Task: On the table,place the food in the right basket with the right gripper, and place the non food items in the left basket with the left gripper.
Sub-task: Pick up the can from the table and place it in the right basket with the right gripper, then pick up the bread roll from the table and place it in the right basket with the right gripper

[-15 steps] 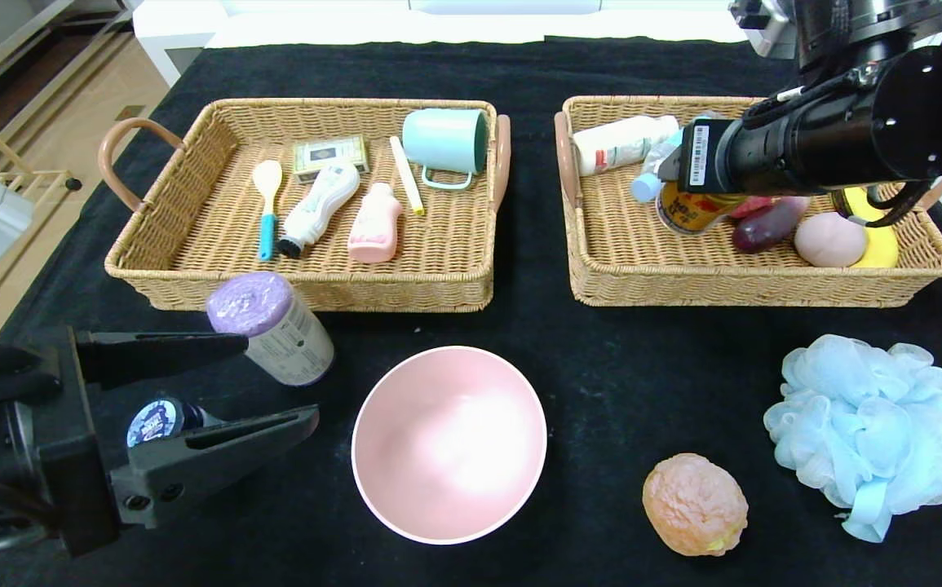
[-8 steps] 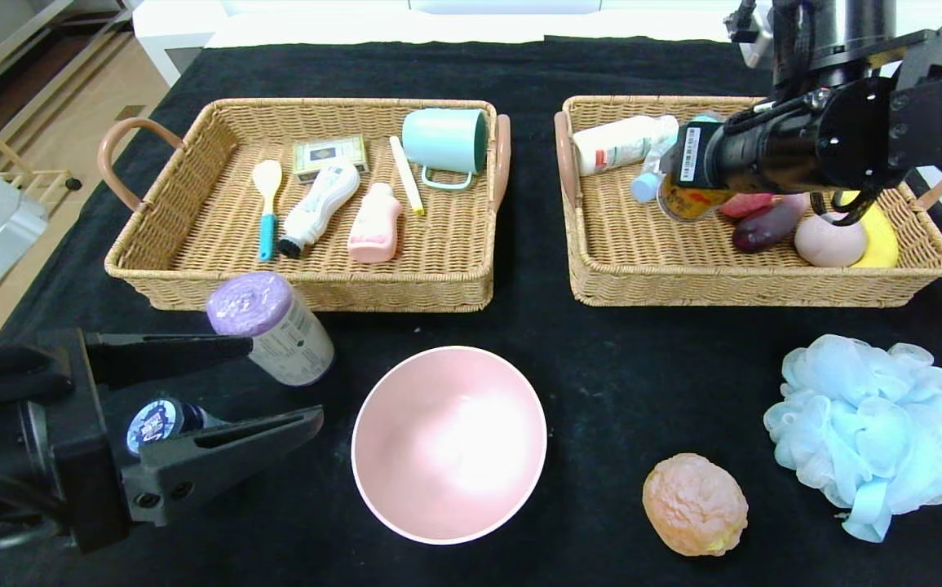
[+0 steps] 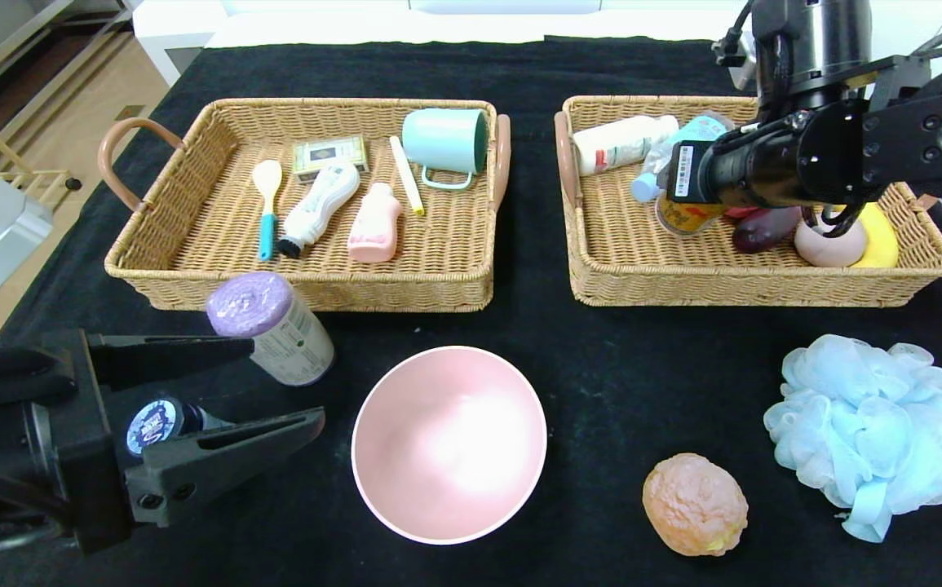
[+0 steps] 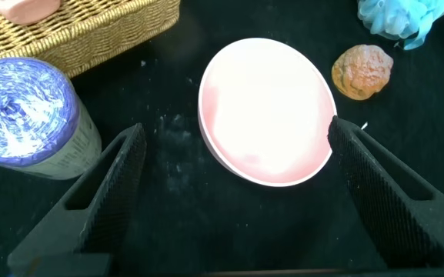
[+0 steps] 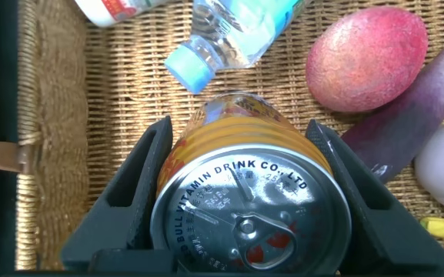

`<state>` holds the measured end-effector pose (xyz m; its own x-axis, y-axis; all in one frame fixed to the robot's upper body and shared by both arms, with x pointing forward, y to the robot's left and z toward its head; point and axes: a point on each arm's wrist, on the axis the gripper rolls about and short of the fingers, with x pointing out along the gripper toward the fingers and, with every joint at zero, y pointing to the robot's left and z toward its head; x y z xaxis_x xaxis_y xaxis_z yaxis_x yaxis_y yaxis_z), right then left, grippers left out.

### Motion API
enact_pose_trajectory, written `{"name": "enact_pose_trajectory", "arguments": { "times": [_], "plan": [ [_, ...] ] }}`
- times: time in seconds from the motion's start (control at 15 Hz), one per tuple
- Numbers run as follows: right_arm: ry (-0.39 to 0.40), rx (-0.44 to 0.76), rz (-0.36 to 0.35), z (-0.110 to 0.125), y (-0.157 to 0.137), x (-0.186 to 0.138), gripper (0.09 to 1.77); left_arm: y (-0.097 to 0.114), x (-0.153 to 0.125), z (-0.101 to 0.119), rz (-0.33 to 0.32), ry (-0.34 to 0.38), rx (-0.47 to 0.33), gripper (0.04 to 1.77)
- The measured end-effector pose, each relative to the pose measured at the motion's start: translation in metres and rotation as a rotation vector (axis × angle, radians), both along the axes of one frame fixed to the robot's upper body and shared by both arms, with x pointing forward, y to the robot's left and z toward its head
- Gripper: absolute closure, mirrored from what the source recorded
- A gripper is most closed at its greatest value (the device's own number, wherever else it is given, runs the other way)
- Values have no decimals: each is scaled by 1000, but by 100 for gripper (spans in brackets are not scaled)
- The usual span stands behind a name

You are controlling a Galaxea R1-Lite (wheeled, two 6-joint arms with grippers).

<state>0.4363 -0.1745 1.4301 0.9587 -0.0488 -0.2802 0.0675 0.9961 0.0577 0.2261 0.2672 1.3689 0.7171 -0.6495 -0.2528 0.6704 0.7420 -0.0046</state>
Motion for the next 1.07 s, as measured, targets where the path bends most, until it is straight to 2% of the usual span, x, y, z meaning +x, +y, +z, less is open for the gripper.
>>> {"name": "enact_pose_trajectory", "arguments": {
  "times": [0.33,0.8,1.07],
  "plan": [
    [10,-4,1,-1,0,-1,40,0,0,-1,0,2,2,9],
    [40,-20,11,3,-1,-12,25,-1,1,-2,-2,7,6,9],
    [148,1,30,9,-1,-48,21,-1,2,-3,-4,6,15,9]
  ]
}}
